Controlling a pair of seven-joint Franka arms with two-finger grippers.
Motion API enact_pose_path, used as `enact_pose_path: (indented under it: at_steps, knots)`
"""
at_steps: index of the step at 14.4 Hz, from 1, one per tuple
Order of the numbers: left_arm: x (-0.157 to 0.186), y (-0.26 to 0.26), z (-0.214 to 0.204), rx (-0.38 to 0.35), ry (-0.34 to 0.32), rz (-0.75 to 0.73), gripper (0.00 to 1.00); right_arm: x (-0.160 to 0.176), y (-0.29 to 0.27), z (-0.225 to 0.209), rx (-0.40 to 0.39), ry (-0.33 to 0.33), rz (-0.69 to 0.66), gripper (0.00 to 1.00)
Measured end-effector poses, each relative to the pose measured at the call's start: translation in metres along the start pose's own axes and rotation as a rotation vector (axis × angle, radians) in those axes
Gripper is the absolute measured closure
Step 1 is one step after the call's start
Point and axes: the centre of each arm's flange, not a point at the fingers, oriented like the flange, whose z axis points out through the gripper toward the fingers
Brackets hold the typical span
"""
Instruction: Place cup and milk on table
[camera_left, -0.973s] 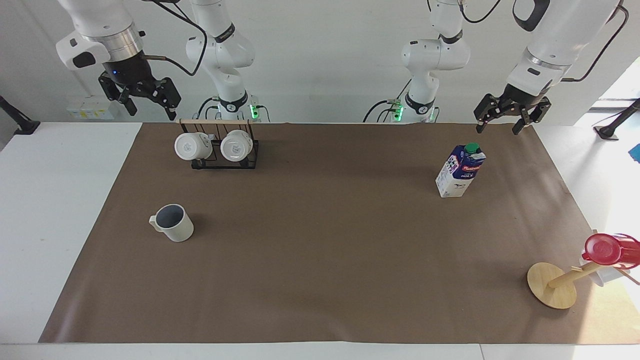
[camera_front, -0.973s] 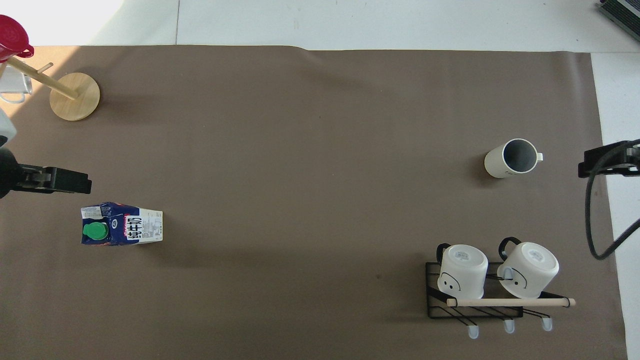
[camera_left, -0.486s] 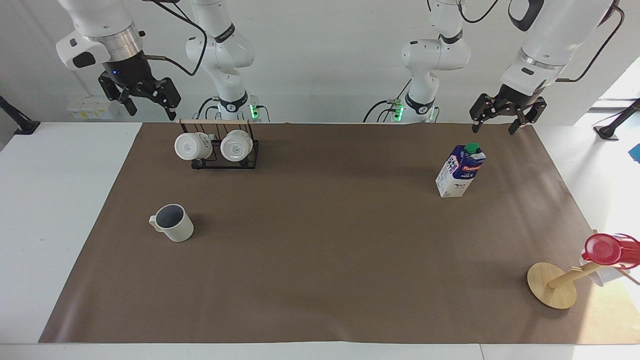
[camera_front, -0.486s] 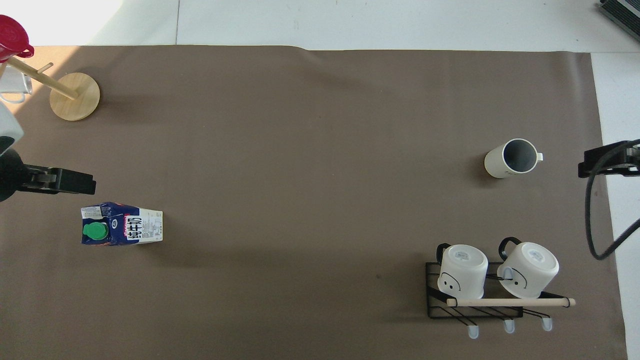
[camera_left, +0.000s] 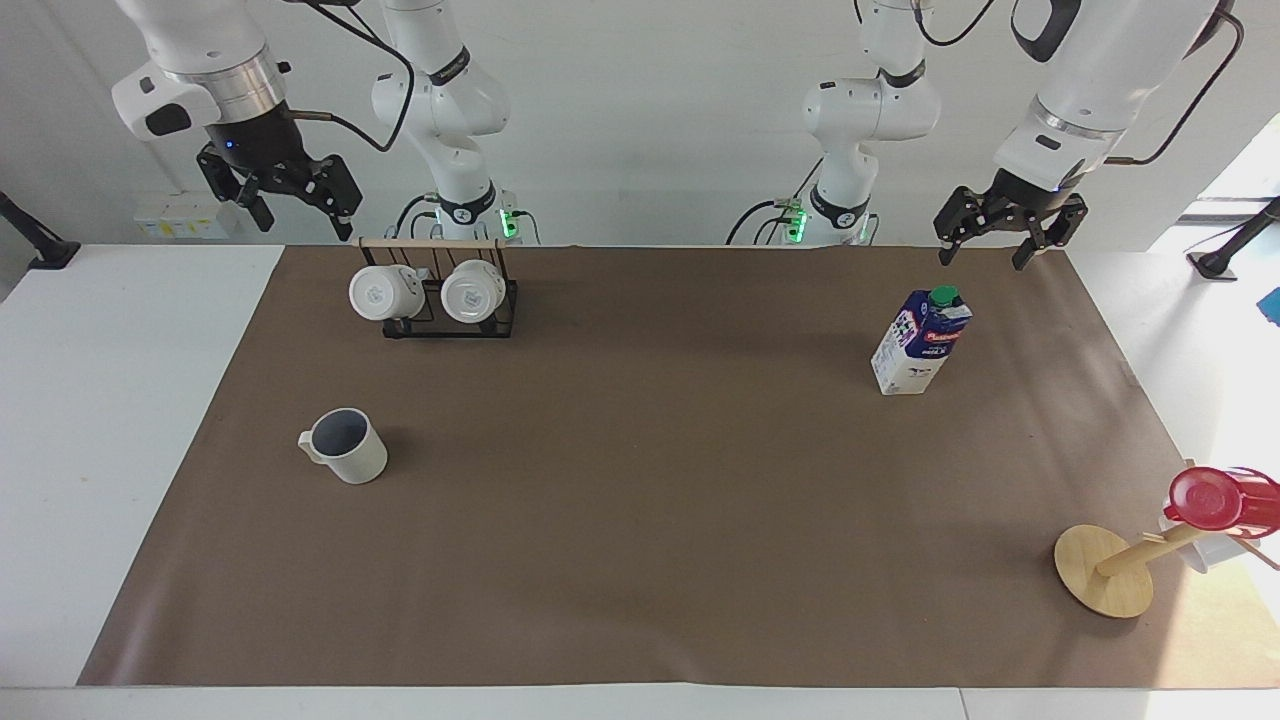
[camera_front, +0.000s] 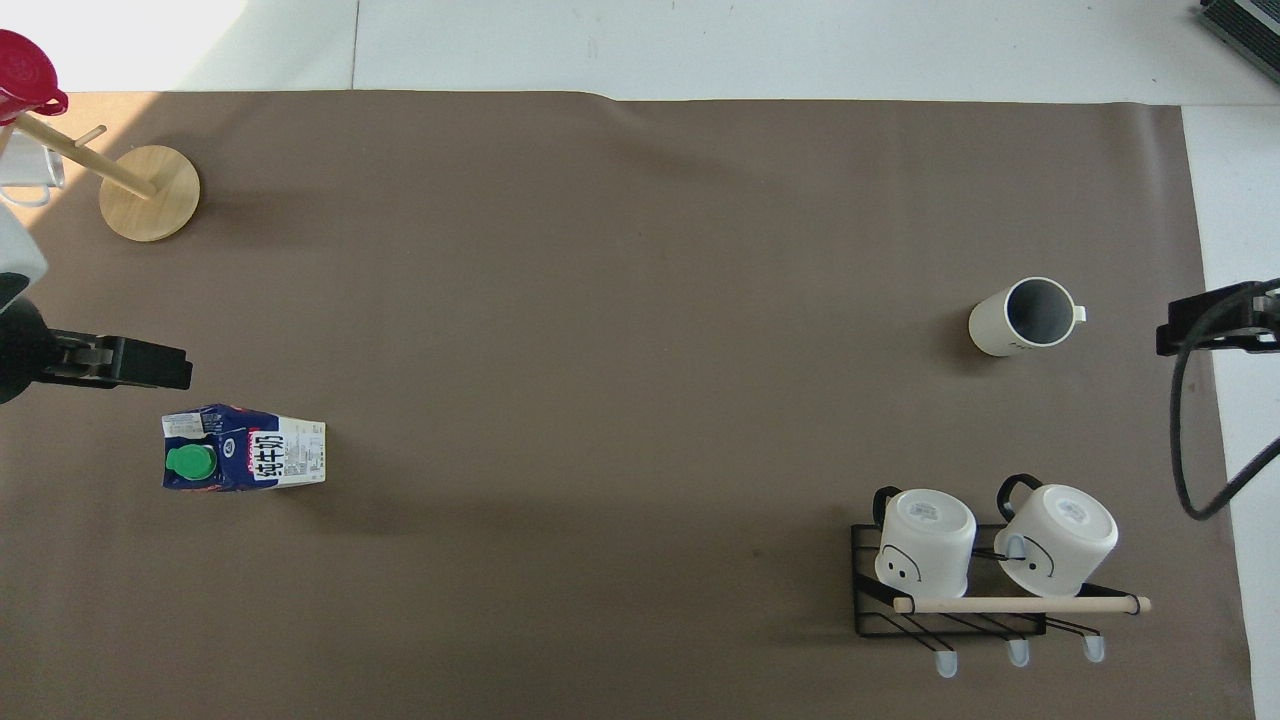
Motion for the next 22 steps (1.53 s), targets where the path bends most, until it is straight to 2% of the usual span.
enact_pose_path:
  at_steps: [22]
  knots:
    - [0.0, 0.0, 0.0, 0.0, 0.0, 0.0, 0.0, 0.0026, -0.0005, -0.0022, 0.003, 0.025, 0.0, 0.0]
